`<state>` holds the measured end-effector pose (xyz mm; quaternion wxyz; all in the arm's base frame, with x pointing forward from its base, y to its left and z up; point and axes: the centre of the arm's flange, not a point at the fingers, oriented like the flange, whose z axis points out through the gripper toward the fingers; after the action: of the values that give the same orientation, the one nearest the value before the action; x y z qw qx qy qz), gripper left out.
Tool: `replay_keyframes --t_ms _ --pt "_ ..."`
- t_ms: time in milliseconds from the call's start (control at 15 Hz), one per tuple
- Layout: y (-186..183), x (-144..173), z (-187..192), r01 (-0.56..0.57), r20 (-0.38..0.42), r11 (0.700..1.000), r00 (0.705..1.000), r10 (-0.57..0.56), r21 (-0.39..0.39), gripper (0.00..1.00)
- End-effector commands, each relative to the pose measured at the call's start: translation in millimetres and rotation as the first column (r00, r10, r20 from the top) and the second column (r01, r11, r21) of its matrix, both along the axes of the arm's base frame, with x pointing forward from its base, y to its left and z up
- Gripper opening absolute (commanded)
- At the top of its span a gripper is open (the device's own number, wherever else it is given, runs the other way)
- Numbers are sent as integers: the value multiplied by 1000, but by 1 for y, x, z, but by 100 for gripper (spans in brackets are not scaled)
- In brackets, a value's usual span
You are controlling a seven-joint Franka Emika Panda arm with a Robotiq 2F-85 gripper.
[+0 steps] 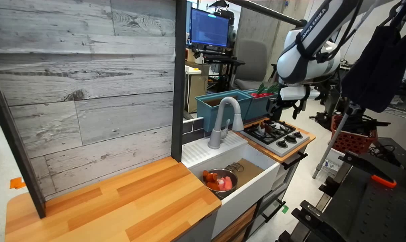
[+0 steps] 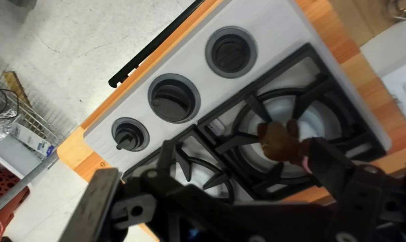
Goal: Put the teddy bears into the pot
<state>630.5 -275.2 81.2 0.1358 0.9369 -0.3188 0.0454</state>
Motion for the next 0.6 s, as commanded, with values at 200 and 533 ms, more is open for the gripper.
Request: replay_keyframes --t_ms 200,533 --pt "-27 44 -49 -18 61 999 998 21 -51 100" --pt "-15 59 -71 -51 83 999 995 52 -6 100"
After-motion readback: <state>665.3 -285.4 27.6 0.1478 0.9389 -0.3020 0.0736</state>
